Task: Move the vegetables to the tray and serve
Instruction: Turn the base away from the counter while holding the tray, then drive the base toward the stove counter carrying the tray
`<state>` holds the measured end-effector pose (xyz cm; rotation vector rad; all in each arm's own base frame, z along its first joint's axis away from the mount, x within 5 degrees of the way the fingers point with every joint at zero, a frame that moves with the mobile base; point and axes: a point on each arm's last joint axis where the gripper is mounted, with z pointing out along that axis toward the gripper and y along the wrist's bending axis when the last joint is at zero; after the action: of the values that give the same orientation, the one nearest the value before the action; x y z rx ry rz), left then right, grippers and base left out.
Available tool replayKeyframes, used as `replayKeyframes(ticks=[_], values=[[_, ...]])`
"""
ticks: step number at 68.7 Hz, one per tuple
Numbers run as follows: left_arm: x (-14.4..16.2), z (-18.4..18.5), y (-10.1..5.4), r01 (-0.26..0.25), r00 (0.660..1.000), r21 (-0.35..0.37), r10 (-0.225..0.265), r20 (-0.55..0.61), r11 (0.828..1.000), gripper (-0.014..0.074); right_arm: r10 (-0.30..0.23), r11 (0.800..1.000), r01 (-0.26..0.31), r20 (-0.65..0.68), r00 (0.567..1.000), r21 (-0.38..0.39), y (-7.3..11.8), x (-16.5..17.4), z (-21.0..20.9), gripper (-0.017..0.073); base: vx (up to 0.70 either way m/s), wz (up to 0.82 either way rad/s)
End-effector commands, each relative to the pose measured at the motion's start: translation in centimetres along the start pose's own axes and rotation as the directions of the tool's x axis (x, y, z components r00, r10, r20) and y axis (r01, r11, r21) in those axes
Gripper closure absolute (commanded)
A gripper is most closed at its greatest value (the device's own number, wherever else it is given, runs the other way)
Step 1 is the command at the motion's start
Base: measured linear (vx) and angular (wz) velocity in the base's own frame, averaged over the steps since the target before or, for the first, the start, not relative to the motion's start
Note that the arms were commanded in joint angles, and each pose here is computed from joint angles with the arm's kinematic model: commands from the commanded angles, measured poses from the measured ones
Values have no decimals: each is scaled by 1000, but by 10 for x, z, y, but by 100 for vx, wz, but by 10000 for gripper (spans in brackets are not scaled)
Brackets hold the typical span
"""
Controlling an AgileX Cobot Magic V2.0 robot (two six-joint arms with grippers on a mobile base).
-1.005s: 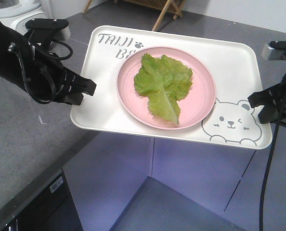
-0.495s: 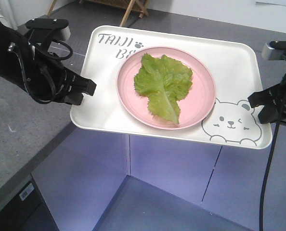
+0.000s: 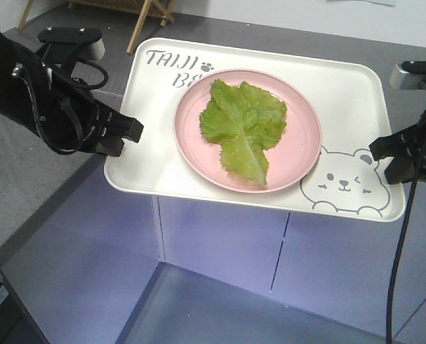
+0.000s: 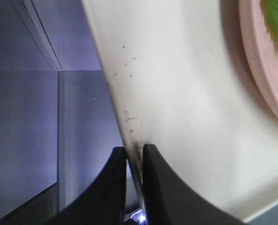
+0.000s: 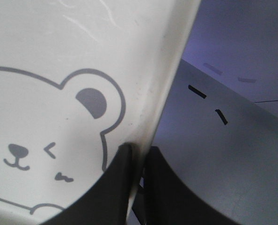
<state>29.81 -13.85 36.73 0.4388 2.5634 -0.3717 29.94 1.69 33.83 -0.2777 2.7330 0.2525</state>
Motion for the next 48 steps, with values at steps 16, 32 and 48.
replayKeyframes(ticks=[16,32,48], values=[[-12,-27,-26,4,985,167,-32,168,986,599,-24,992,38,119,993,-120,21,-6,-22,555,-2,-23],[-12,-27,-26,4,985,167,-32,168,986,599,-24,992,38,119,993,-120,21,-6,-22,555,-2,-25],[-12,-27,-26,4,985,167,-32,168,986,599,-24,992,38,119,993,-120,21,-6,-22,555,-2,-26]])
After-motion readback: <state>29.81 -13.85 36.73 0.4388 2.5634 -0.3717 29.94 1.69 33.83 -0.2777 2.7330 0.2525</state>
